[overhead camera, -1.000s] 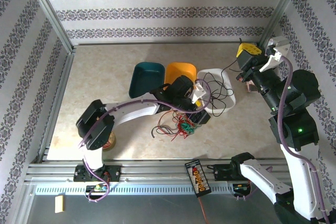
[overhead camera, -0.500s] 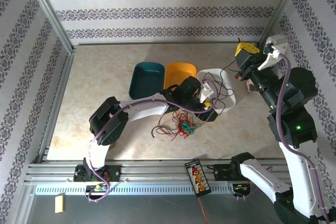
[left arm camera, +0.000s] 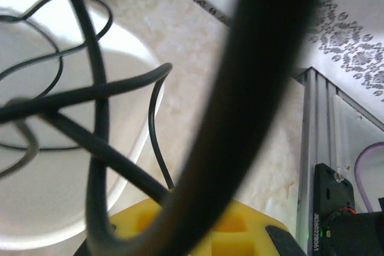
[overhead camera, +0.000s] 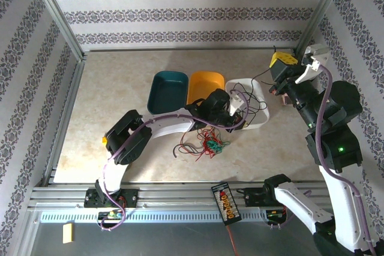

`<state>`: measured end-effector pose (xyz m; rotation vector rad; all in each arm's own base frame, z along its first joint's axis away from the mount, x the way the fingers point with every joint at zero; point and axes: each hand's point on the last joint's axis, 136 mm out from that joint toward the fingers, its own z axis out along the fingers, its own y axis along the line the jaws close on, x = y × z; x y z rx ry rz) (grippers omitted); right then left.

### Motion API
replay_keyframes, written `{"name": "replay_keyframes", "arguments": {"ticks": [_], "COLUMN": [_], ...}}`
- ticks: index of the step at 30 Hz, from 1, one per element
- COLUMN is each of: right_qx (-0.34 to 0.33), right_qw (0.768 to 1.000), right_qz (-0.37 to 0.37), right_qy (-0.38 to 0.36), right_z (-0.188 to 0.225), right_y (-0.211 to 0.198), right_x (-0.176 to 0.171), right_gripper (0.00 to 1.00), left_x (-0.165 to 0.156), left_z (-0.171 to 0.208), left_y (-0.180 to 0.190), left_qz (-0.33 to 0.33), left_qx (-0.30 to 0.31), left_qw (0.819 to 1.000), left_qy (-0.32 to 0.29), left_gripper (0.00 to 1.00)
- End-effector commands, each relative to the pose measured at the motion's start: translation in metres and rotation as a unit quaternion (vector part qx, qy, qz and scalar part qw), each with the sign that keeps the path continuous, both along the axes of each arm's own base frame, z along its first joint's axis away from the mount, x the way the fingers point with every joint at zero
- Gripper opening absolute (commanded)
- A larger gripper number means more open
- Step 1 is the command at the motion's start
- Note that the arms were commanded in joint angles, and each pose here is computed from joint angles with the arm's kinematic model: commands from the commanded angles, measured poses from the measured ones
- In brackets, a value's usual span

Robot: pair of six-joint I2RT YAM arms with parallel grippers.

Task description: Untangle the cables

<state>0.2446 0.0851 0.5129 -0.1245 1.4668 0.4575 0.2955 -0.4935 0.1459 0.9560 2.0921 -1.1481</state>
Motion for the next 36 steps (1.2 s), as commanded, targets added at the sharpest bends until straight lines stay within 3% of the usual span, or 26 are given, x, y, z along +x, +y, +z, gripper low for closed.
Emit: {"name": "replay_keyframes", "arguments": {"ticks": [1, 11, 19, 31, 36], "right_qx": [-0.001, -0.017, -0.07, -0.092, -0.096], "right_qw": [0.999, 0.983, 0.953, 0.908, 0.893], "right_qz": [-0.053, -0.168, -0.279, -0.387, -0.42], "right_qy": [0.008, 0.066, 0.093, 0.13, 0.134], "right_z": [-0.009, -0.064, -0.087, -0.104, -0.102], "right_y": [-0.018, -0.054, -0.091, -0.14, -0.159], "right_x": [0.005, 0.023, 0.03, 0.031, 0.026], "right_gripper": [0.0, 0.0, 0.0, 0.0, 0.0], "left_x": [0.007, -0.028, 0.002, 0.022, 0.019], "left_z": [0.041, 0.099, 0.118, 0.127, 0.116], "left_y": [0.019, 0.083, 0.143, 0.222, 0.236], "left_qz": [0.033, -0.016, 0.063, 0.168, 0.193], "left_qx": [-0.045, -0.102, -0.177, -0.199, -0.181], "left_qw": [0.998, 0.994, 0.981, 0.965, 0.964], "left_qy": [-0.019, 0.026, 0.055, 0.032, 0.03], "left_gripper": [0.0, 0.0, 0.0, 0.0, 0.0]}}
